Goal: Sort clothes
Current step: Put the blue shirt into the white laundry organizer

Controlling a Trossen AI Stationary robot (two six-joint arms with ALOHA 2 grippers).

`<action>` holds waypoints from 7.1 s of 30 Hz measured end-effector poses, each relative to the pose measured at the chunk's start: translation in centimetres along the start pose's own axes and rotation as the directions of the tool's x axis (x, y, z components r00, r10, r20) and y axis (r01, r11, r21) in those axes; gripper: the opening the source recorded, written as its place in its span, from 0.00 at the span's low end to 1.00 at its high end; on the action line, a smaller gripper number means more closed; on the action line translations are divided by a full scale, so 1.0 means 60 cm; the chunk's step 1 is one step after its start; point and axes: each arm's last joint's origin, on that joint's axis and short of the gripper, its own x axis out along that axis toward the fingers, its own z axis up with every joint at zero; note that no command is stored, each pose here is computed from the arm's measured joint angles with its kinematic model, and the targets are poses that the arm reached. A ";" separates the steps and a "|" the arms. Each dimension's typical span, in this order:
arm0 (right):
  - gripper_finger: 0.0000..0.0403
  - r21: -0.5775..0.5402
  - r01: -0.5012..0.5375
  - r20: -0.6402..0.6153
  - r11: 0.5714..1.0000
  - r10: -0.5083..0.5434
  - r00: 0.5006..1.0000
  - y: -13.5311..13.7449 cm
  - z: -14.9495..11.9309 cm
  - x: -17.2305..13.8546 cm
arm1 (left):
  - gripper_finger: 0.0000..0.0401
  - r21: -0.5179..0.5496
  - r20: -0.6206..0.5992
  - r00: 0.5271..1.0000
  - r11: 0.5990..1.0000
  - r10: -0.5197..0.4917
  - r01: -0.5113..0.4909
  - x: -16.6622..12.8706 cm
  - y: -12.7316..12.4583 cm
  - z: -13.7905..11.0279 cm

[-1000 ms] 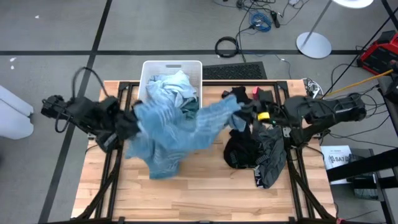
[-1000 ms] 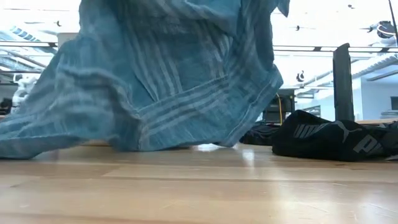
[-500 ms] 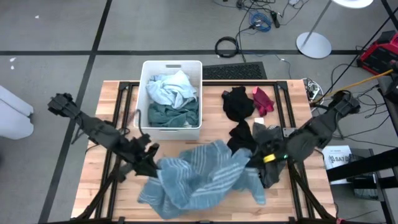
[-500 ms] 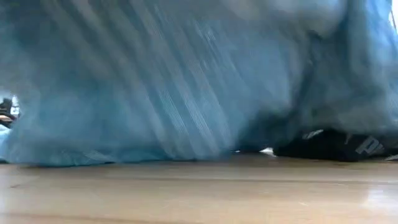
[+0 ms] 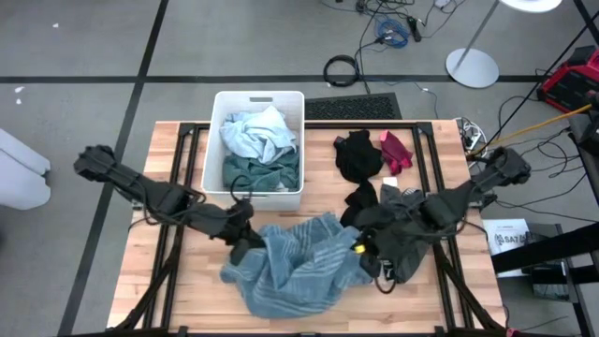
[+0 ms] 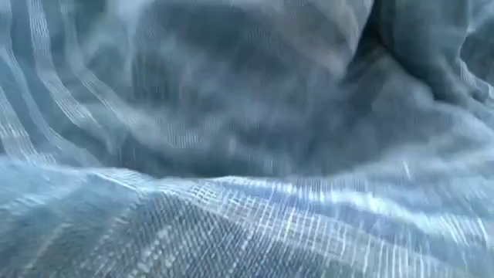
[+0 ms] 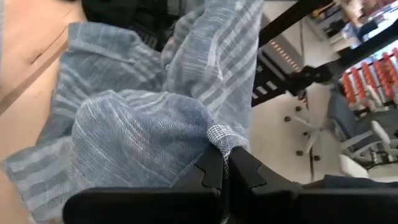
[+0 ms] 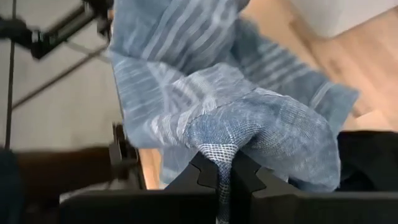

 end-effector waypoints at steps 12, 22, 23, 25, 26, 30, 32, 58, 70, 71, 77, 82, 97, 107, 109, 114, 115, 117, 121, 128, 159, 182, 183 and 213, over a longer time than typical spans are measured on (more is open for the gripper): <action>0.00 -0.010 -0.122 -0.177 0.992 0.119 0.977 -0.085 0.041 0.122 | 0.01 -0.054 -0.121 0.958 0.962 0.259 -0.267 0.076 0.054 -0.009; 0.00 0.102 -0.152 -0.136 0.983 0.165 0.977 -0.121 0.048 0.178 | 0.20 -0.040 -0.185 0.929 0.942 0.321 -0.333 0.093 0.069 -0.018; 0.00 0.116 -0.146 -0.134 0.982 0.161 0.978 -0.123 0.050 0.178 | 0.24 -0.042 -0.184 0.929 0.941 0.322 -0.335 0.093 0.069 -0.018; 0.02 0.131 -0.145 -0.124 0.981 0.161 0.979 -0.128 0.055 0.178 | 0.30 -0.079 -0.179 0.928 0.936 0.326 -0.344 0.093 0.070 -0.017; 0.04 0.139 -0.143 -0.127 0.980 0.161 0.979 -0.130 0.056 0.178 | 0.34 -0.095 -0.176 0.928 0.933 0.328 -0.348 0.093 0.070 -0.017; 0.17 0.174 -0.129 -0.130 0.976 0.153 0.980 -0.136 0.059 0.178 | 0.46 -0.119 -0.179 0.930 0.931 0.321 -0.344 0.091 0.073 -0.011; 0.26 0.185 -0.119 -0.138 0.976 0.146 0.980 -0.138 0.058 0.178 | 0.50 -0.099 -0.195 0.935 0.942 0.297 -0.320 0.088 0.073 -0.008; 0.78 0.407 -0.071 -0.215 0.911 0.171 0.962 -0.110 0.020 0.097 | 0.53 0.121 0.021 0.988 0.980 0.156 -0.157 -0.104 0.075 0.042; 0.78 0.547 0.186 -0.212 0.816 -0.080 0.974 -0.056 -0.082 0.081 | 0.53 0.212 0.159 0.969 0.952 0.188 -0.219 -0.119 0.080 0.060; 0.78 0.553 0.203 -0.209 0.808 -0.101 0.973 -0.056 -0.084 0.088 | 0.53 0.214 0.165 0.967 0.950 0.193 -0.226 -0.119 0.082 0.062; 0.78 0.506 0.301 -0.345 0.809 -0.130 0.930 -0.051 -0.107 0.150 | 0.53 0.209 0.199 0.964 0.954 0.176 -0.217 -0.121 0.085 0.073; 0.78 0.450 0.368 -0.406 0.814 -0.181 0.896 -0.054 -0.126 0.202 | 0.53 0.213 0.214 0.967 0.959 0.142 -0.188 -0.121 0.081 0.078; 0.24 0.559 0.337 -0.494 0.757 -0.022 0.869 -0.092 -0.190 0.276 | 0.53 0.194 0.170 0.980 0.972 0.100 -0.133 -0.120 0.079 0.075; 0.02 0.498 0.327 -0.422 0.803 -0.105 0.900 -0.058 -0.107 0.150 | 0.53 0.225 0.170 0.980 0.965 0.100 -0.137 -0.120 0.079 0.075; 0.02 0.474 0.317 -0.383 0.822 -0.131 0.914 -0.048 -0.079 0.108 | 0.53 0.225 0.170 0.980 0.964 0.100 -0.138 -0.120 0.079 0.075; 0.02 0.381 0.219 -0.173 0.898 -0.163 0.971 -0.027 0.002 0.022 | 0.53 0.242 0.177 0.979 0.959 0.103 -0.145 -0.120 0.079 0.076; 0.02 0.365 0.182 -0.124 0.913 -0.146 0.982 -0.023 0.021 0.010 | 0.53 0.242 0.181 0.978 0.959 0.104 -0.147 -0.120 0.079 0.076; 0.02 0.336 0.098 -0.036 0.937 -0.091 0.995 -0.019 0.060 -0.003 | 0.53 0.242 0.190 0.977 0.959 0.099 -0.145 -0.120 0.078 0.077; 0.02 0.266 -0.075 0.053 0.961 0.063 0.997 -0.020 0.124 0.028 | 0.53 0.249 0.211 0.974 0.959 0.080 -0.133 -0.121 0.075 0.081; 0.02 0.170 -0.136 -0.136 0.976 0.160 0.978 -0.052 0.156 0.184 | 0.53 0.246 0.218 0.973 0.960 0.078 -0.132 -0.121 0.074 0.082; 0.59 0.515 -0.244 -0.336 0.822 0.456 0.824 -0.064 0.127 0.385 | 0.53 0.325 0.213 0.973 0.934 0.083 -0.151 -0.121 0.075 0.081; 0.78 0.538 0.260 -0.353 0.802 -0.066 0.933 -0.035 0.116 0.353 | 0.53 0.469 0.186 0.981 0.873 0.054 -0.137 -0.120 0.074 0.080; 0.78 0.530 0.274 -0.363 0.802 -0.077 0.928 -0.040 0.108 0.367 | 0.53 0.469 0.186 0.981 0.873 0.054 -0.137 -0.120 0.073 0.080; 0.08 0.238 0.592 -0.546 0.770 -0.398 0.737 -0.011 -0.029 0.382 | 0.53 0.362 0.219 0.973 0.920 0.073 -0.151 -0.121 0.074 0.082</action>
